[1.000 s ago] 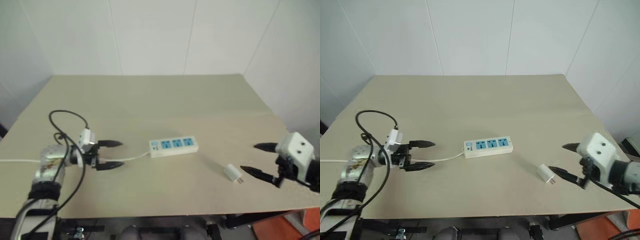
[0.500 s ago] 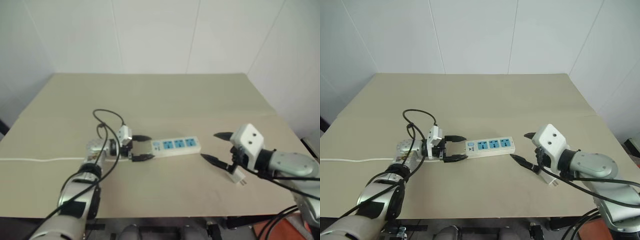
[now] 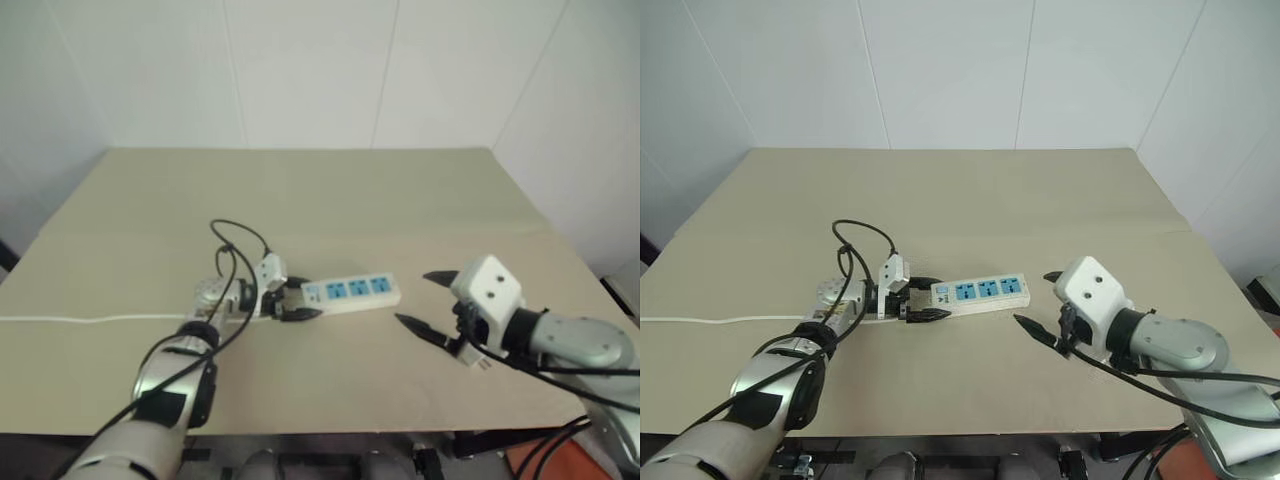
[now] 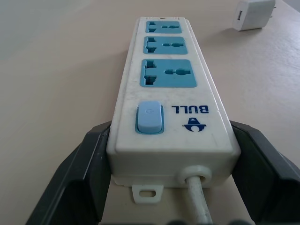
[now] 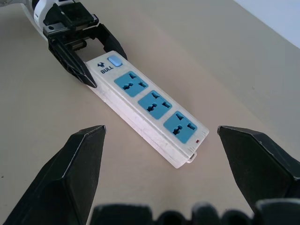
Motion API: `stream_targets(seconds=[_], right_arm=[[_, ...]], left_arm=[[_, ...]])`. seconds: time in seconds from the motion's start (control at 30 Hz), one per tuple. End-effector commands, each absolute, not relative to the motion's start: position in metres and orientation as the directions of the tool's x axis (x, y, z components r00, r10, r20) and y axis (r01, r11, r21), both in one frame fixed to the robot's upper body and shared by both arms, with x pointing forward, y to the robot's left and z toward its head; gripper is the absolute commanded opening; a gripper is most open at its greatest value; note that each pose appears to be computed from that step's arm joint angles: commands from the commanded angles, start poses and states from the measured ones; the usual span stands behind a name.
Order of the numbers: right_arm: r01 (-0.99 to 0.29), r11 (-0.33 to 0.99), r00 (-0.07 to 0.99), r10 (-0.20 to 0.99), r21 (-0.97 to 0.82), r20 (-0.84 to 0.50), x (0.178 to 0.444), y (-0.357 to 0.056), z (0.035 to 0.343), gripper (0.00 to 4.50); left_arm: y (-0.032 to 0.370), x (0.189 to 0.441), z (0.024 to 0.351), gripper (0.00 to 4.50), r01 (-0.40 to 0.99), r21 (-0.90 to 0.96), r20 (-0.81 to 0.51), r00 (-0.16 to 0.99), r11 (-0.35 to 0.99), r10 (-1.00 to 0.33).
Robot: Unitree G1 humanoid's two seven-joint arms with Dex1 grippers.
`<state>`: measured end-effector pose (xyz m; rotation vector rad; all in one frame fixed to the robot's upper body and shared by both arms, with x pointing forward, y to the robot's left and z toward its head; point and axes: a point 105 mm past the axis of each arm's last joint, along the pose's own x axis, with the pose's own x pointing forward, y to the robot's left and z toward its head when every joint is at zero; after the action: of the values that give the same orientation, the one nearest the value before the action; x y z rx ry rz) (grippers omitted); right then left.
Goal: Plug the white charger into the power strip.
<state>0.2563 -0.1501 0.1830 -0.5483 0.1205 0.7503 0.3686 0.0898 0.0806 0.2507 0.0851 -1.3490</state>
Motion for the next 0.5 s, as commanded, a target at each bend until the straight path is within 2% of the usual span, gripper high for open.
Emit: stream_targets(seconds=[0.03,0.17,0.33,0.5], right_arm=[[-0.656,0.602,0.744,0.617,-0.456,-0.257,0.254,-0.148,0.193,4.5],[-0.662,0.597,0.739,0.62,-0.453,-0.265,0.256,-0.146,0.191,4.5],[-0.673,0.592,0.73,0.627,-0.444,-0.27,0.258,-0.145,0.187,4.5],[-0.687,0.582,0.717,0.64,-0.435,-0.276,0.262,-0.143,0.184,4.5]], left_arm=[[0.084,0.371,0.087,3.27,0.967,0.146,-0.168,0.231,0.208,-0.958],[0.088,0.367,0.094,3.27,0.975,0.135,-0.125,0.193,0.176,-0.973],[0.105,0.352,0.103,3.27,0.984,0.163,-0.109,0.083,0.064,-0.991],[0.114,0.337,0.095,3.27,0.978,0.201,-0.189,0.09,0.052,-0.978]])
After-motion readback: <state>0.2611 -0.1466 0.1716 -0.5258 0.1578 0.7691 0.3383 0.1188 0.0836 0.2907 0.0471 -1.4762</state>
